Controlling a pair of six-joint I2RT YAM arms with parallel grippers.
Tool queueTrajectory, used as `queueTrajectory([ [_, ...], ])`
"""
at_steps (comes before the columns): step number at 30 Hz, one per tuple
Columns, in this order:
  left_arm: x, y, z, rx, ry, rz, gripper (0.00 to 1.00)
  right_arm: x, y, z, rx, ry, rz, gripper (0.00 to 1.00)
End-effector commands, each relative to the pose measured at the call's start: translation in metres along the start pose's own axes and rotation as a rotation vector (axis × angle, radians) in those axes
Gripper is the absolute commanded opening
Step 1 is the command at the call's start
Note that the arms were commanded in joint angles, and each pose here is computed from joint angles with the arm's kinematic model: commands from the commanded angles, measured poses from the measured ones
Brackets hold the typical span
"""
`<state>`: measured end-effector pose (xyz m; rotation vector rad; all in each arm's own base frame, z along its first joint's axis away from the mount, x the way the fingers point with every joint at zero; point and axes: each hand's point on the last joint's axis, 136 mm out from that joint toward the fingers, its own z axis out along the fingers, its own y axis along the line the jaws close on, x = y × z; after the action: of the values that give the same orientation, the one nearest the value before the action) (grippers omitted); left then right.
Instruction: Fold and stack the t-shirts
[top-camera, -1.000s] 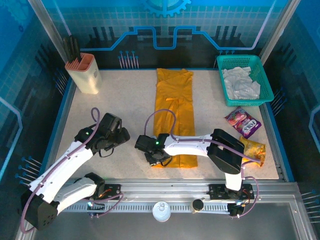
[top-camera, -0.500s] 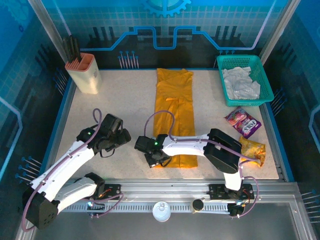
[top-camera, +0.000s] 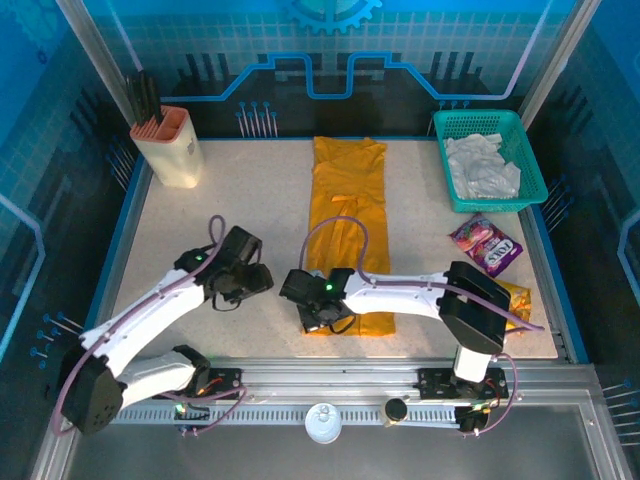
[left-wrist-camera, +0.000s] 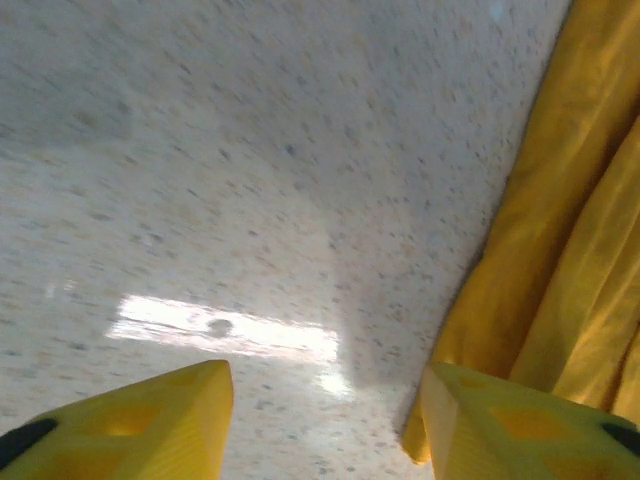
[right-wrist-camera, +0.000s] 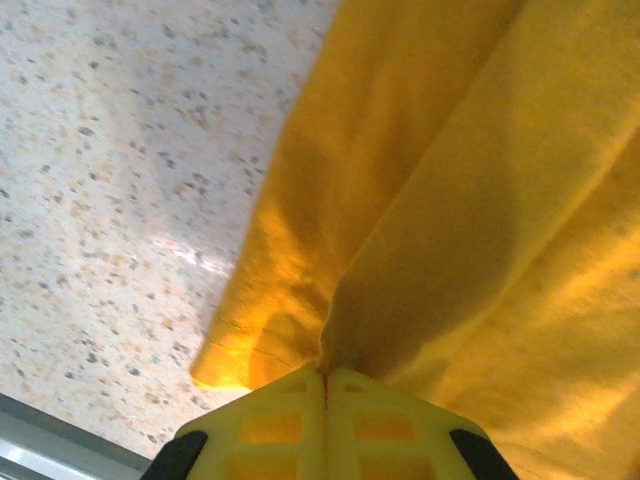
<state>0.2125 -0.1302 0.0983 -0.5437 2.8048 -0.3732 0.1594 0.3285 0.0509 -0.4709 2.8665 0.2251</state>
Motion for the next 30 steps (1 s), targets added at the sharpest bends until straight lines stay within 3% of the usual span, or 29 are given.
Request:
queueTrajectory([
  [1,0.02,-0.029,0.02,0.072,0.083,0.049,0.42,0.001,-0.013,-0.003,0.001,-0.035,0.077,0.0],
  [3,0.031,-0.044,0.034,0.089,0.116,0.07,0.32,0.005,-0.018,-0.003,-0.004,-0.041,0.097,0.0],
  [5,0.039,-0.056,0.045,0.099,0.139,0.086,0.29,0.008,-0.021,-0.003,-0.009,-0.047,0.115,0.0],
  [15,0.067,-0.086,0.087,0.1,0.233,0.132,0.25,0.017,-0.037,-0.001,-0.019,-0.08,0.194,0.0],
  [25,0.08,-0.055,0.102,-0.044,0.271,0.139,0.22,0.041,-0.076,0.001,0.06,-0.09,0.281,0.0],
  [30,0.084,-0.047,0.1,-0.065,0.284,0.138,0.22,0.043,-0.087,-0.003,0.08,-0.104,0.295,0.08],
])
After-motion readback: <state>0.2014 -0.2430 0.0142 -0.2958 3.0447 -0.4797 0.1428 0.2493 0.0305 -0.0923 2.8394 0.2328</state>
